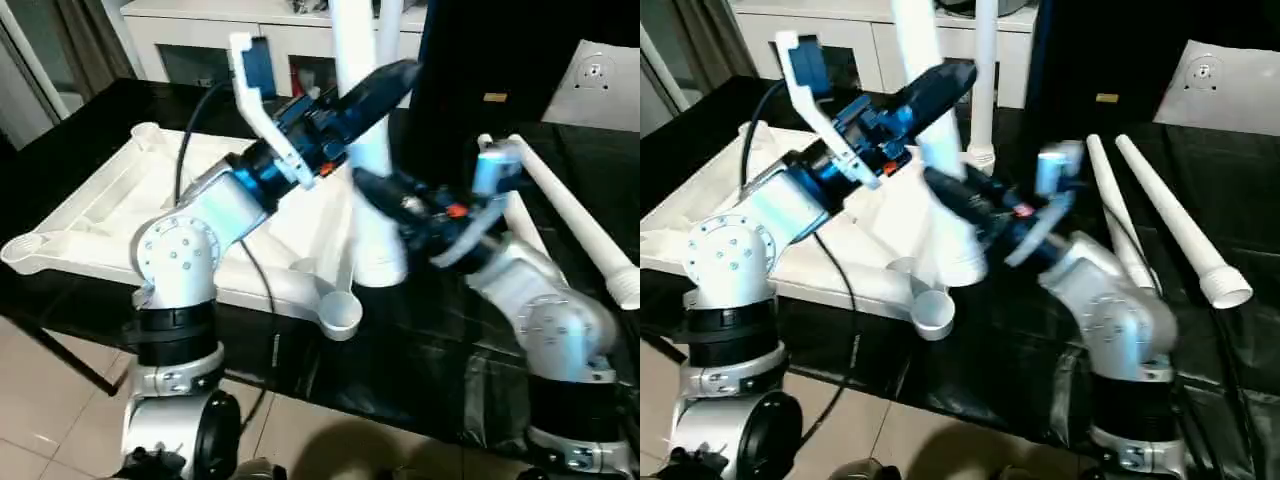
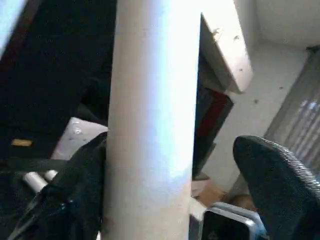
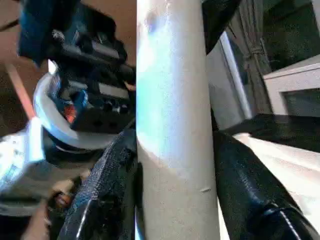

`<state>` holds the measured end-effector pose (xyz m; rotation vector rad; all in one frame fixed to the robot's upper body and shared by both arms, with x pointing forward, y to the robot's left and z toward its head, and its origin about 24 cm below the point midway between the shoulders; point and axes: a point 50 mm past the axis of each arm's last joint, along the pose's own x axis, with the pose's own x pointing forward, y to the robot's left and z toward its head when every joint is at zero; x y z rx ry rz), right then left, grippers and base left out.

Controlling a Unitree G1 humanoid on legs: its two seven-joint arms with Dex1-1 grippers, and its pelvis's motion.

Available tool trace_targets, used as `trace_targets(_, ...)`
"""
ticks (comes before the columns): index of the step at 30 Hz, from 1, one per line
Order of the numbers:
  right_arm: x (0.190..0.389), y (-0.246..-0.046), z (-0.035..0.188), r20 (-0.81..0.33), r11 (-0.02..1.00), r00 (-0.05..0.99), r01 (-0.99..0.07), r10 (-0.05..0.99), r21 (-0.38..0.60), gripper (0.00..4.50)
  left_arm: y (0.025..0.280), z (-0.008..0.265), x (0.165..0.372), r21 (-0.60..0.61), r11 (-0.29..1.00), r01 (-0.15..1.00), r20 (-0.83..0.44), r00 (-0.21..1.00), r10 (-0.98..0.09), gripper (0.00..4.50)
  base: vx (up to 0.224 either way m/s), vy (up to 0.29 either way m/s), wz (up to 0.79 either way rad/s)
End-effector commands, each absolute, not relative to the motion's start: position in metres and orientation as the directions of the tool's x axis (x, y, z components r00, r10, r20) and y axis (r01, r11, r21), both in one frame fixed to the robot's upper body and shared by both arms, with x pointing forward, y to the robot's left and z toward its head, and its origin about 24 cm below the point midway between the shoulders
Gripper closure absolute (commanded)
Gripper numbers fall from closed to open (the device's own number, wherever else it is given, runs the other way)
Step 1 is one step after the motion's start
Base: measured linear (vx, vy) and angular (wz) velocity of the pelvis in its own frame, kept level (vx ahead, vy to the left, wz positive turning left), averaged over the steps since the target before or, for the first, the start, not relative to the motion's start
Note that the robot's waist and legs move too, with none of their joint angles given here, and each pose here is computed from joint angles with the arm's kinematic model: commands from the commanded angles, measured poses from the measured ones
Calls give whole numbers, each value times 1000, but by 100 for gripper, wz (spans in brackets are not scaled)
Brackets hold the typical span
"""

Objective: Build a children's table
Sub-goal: Pick table leg

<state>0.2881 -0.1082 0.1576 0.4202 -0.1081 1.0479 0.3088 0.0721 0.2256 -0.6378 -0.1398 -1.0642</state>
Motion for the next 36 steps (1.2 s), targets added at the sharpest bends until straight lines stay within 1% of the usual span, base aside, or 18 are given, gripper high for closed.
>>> trace_targets(1,291,-98,155,227,523,554,-832,801,186,269,65,223,307,-343,407,847,357,518,-777,76,0,0,0)
trace_targets(2,291,-95,154,214,555,574,-819,790,146,269,67,219,309,-329,453,829,336,551,-764,76,0,0,0)
trace_targets(4,291,-95,154,214,555,574,-819,790,146,269,67,219,309,-329,453,829,336,551,-764,76,0,0,0)
trace_targets(7,290,-85,152,242,636,622,-772,745,25,269,71,212,317,-409,592,695,305,715,-629,76,0,0,0)
trace_targets(9,291,-83,151,249,658,637,-753,729,-1,269,72,212,319,-426,613,665,301,743,-597,76,0,0,0)
trace_targets(10,291,-82,150,256,675,649,-737,717,-22,269,72,212,320,-440,630,640,297,765,-571,95,0,0,0)
trace_targets(11,291,-80,147,263,704,670,-707,694,-57,269,75,211,323,-445,685,577,280,816,-505,113,0,0,0)
trace_targets(13,291,-78,144,268,724,685,-686,677,-76,269,76,210,325,-434,731,526,270,850,-451,112,0,0,0)
trace_targets(16,290,-75,141,269,727,689,-683,673,-69,269,77,207,326,-414,763,496,260,868,-423,120,0,0,0)
trace_targets(18,290,-73,139,271,729,691,-681,670,-64,269,75,205,325,-397,782,481,251,876,-411,148,0,0,0)
trace_targets(21,290,-70,136,285,743,702,-667,653,-58,269,71,204,321,-346,809,475,248,878,-409,167,0,0,0)
trace_targets(22,290,-70,136,285,743,702,-667,653,-58,269,71,204,321,-346,809,475,248,878,-409,167,0,0,0)
trace_targets(23,291,-70,136,288,748,705,-661,647,-61,269,69,203,320,-351,809,472,240,880,-409,196,0,0,0)
trace_targets(26,292,-70,136,296,755,710,-652,638,-65,269,69,202,319,-367,807,463,236,885,-400,199,0,0,0)
trace_targets(29,293,-71,136,303,763,716,-642,629,-67,269,68,201,318,-369,812,453,236,890,-390,239,0,0,0)
trace_targets(31,294,-71,136,303,765,718,-641,627,-66,269,69,200,320,-369,818,441,225,897,-381,240,0,0,0)
trace_targets(33,295,-72,136,304,769,721,-636,623,-68,269,71,196,322,-363,835,414,200,910,-364,261,0,0,0)
trace_targets(36,297,-73,136,300,777,730,-626,614,-69,269,75,193,325,-395,830,393,173,920,-353,264,0,0,0)
